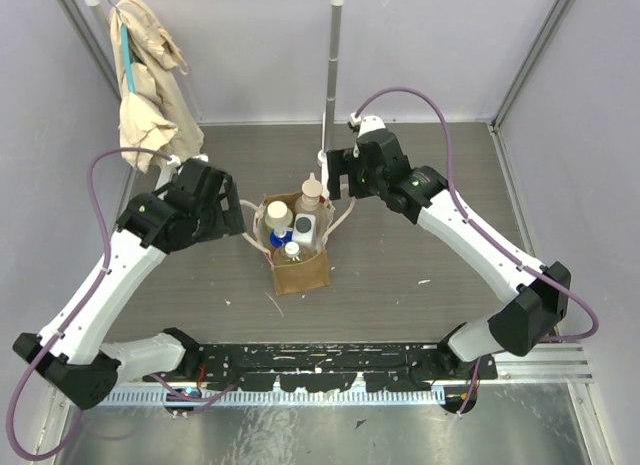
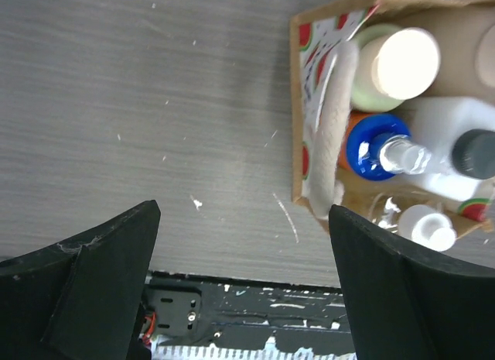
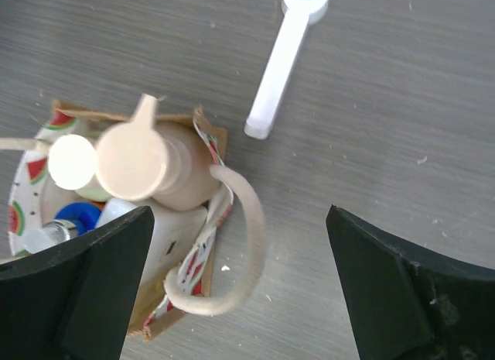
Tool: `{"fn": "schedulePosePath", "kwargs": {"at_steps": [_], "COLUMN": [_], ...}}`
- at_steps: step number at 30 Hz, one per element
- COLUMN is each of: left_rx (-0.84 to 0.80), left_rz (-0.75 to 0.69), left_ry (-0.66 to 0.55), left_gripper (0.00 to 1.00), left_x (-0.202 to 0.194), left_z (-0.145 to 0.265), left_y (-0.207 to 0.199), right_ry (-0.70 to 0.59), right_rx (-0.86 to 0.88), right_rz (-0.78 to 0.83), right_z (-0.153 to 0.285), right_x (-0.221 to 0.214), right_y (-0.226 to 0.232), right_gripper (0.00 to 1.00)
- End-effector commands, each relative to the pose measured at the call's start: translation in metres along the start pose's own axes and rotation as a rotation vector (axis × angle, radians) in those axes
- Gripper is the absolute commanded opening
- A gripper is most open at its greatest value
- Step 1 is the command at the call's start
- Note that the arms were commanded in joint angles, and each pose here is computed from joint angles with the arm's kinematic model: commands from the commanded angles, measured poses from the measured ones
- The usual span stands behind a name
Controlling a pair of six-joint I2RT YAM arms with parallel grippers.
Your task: Take the personal care products out of the canvas bag
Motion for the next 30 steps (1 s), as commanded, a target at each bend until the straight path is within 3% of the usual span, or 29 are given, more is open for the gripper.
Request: {"fn": "schedulePosePath", "kwargs": {"at_steps": [1, 8, 12, 14, 18, 21, 25, 30], "left_rx": [-0.019, -0.039, -0.067, -0.082, -0.085, -0.081, -0.088, -0.101], "left_rz": [0.057, 0.080, 0.095, 0.105, 0.110, 0.112, 0.109, 0.114], "left_ry": [-0.015, 0.010, -0.014, -0.036, -0.046, -0.032, -0.010, -0.012], "left_gripper": [0.98, 0.98, 0.98, 0.98, 0.98, 0.98, 0.98, 0.98], "left_x": [-0.013, -0.024, -0.022, -0.020, -0.021, -0.022, -0.024, -0.023], "left_z": [0.000, -0.005, 0.002, 0.007, 0.009, 0.007, 0.005, 0.001], "left_y": [0.009, 0.011, 0.012, 0.014, 0.016, 0.015, 0.013, 0.009], "right_ry": [-0.050, 0.033, 0.058, 0.063, 0.068, 0.068, 0.046, 0.002], "right_rx": [0.048, 0.046, 0.100, 0.100, 0.125, 0.094, 0.043, 0.105], "right_rz": [-0.059, -0.076, -0.093, -0.099, -0.101, -0.109, -0.118, -0.160], "right_z": [0.015, 0.002, 0.001, 0.001, 0.007, 0.018, 0.044, 0.076], "right_x": [0.001, -0.021, -0.028, -0.033, -0.042, -0.051, -0.062, -0.062], "right_y": [0.001, 0.001, 0.005, 0.004, 0.003, -0.002, -0.013, -0.014], "right_gripper": [1.00, 0.98, 0.69, 0.61, 0.19, 0.02, 0.01, 0.01]}}
Point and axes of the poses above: each gripper's point midway between its finger pads, its own z axis back along the fingers, its own y axis along the line the jaws close on, x = y × z, the point moved 10 cm from there along z, back along the fingers, and after that the axes turned 5 degrees about z, right-handed, at the moved point
